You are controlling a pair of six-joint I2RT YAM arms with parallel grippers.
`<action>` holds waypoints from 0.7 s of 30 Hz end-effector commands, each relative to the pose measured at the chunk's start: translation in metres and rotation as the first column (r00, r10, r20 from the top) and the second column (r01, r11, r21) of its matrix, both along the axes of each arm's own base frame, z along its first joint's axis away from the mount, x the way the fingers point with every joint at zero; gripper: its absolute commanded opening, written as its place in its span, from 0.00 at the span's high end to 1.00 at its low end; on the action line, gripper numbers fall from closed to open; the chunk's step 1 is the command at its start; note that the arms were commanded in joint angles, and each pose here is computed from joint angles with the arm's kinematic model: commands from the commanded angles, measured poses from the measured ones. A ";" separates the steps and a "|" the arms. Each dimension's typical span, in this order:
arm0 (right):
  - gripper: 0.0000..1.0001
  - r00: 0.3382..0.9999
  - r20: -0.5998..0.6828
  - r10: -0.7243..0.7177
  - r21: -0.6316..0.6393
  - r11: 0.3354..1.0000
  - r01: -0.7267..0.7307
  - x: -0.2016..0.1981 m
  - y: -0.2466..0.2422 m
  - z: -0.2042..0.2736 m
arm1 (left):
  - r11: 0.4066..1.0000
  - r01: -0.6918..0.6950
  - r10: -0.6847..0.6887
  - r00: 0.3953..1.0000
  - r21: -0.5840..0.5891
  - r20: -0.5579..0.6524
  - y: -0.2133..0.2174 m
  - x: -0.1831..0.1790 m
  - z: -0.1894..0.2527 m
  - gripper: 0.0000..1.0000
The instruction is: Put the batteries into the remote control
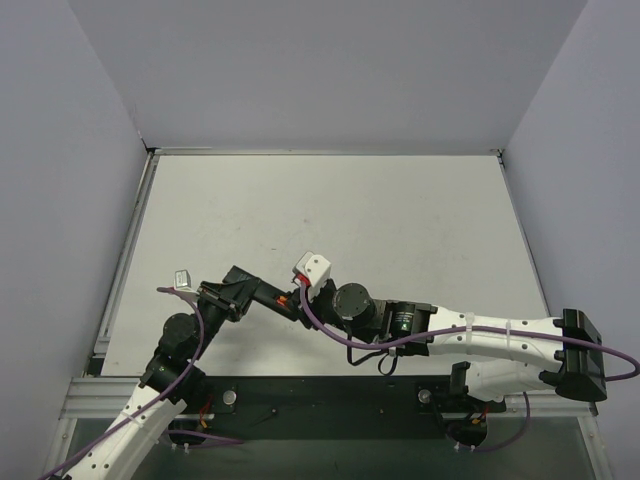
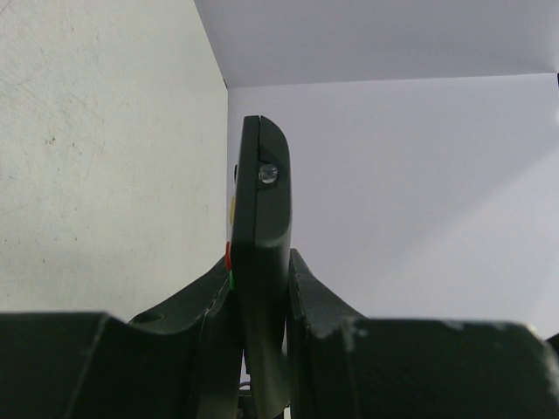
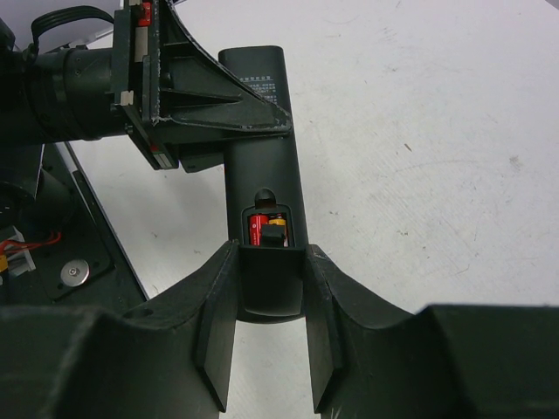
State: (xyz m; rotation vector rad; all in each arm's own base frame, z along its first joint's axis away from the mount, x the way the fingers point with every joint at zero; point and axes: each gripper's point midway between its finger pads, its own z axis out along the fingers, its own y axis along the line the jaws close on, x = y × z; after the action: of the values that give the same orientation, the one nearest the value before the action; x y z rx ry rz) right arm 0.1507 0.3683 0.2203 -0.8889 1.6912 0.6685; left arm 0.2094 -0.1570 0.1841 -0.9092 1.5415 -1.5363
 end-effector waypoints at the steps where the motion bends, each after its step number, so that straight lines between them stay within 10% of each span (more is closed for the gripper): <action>1: 0.96 1.000 0.017 0.008 0.042 0.999 -0.009 -0.001 0.006 0.008 | 0.998 -0.004 0.009 0.998 -0.069 0.063 0.002 0.000 0.017 1.00; 21: 0.97 0.997 0.080 0.024 0.118 0.993 -0.034 0.002 -0.007 0.003 | 0.993 0.018 -0.010 0.998 -0.117 0.068 0.000 -0.002 0.020 1.00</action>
State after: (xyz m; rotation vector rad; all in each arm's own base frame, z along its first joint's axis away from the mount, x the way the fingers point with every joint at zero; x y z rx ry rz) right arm 0.1531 0.3643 0.2169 -0.8539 1.6077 0.7149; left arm 0.2094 -0.1571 0.1838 -0.9134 1.5426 -1.5380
